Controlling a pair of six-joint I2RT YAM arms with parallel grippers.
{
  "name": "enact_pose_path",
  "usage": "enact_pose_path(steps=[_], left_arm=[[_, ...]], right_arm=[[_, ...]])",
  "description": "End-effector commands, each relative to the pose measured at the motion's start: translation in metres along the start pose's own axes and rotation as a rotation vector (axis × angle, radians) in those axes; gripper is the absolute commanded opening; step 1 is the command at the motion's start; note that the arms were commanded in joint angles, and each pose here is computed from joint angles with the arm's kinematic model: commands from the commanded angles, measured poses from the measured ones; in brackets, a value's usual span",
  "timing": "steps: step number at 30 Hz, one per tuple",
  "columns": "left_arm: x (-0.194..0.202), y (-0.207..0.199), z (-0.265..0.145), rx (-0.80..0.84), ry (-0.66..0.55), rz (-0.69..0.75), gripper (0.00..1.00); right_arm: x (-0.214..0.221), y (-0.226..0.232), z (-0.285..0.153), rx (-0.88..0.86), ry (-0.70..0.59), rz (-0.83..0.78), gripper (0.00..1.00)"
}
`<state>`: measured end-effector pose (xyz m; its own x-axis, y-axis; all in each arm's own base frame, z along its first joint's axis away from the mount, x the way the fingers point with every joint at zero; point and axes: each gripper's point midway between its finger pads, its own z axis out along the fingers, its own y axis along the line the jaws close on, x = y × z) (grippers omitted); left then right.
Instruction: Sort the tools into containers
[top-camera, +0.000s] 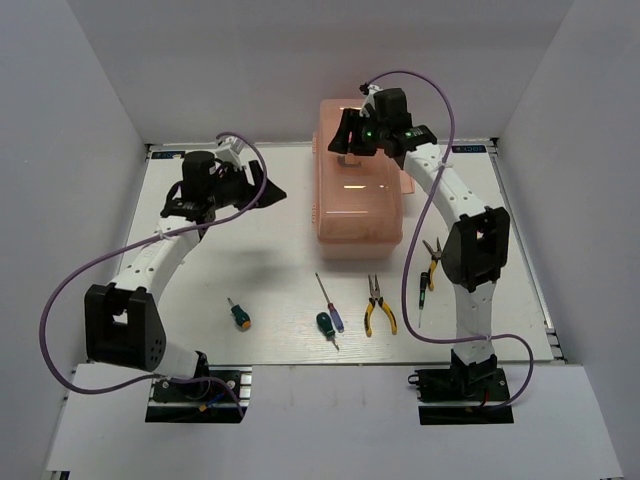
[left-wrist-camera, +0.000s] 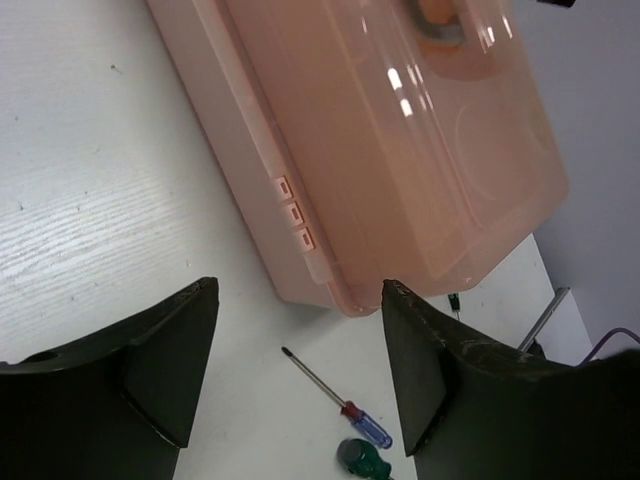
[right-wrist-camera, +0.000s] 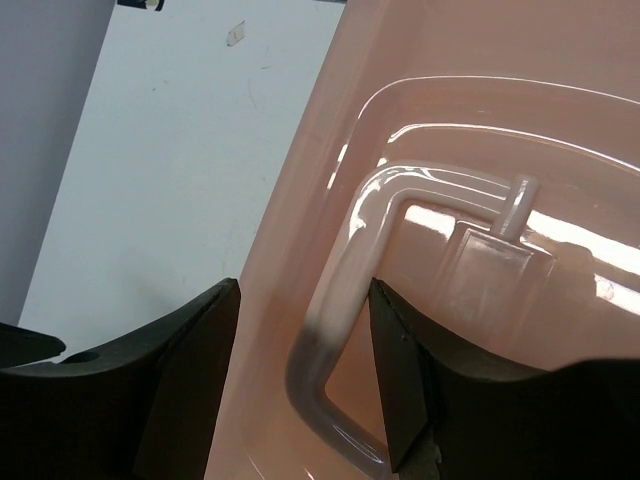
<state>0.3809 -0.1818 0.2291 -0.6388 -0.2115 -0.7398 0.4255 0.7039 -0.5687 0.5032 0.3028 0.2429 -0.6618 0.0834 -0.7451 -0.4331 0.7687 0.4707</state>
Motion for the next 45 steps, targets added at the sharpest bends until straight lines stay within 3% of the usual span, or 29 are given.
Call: enact_pose_path(steps=[1,12,19,27,35,45], left_arm=[[-0.025,-0.021,0.001,0.070,-0.056,0.053,0.77],[-0.051,-0.043,0.005,0.141,-0.130,0.118,0.77],[-0.054,-0.049,0.010,0.175,-0.139,0.138,0.78],[-0.064,-0.062,0.018,0.243,-0.154,0.161,0.78],[-0.082,-0.071,0.035,0.301,-0.168,0.170,0.77],[-0.072,-0.077,0.068,0.326,-0.125,0.155,0.75]], right_arm=[[0.014,0.001,-0.004,0.068,0.027,-0.012,0.61],[0.042,0.001,-0.004,0.194,0.112,0.063,0.59],[0.056,0.032,0.002,0.013,0.169,0.151,0.58],[0.020,0.068,-0.006,-0.159,0.090,0.145,0.55],[0.009,0.078,-0.017,-0.203,0.065,0.143,0.52],[-0.002,0.079,-0.028,-0.216,0.040,0.148,0.52]])
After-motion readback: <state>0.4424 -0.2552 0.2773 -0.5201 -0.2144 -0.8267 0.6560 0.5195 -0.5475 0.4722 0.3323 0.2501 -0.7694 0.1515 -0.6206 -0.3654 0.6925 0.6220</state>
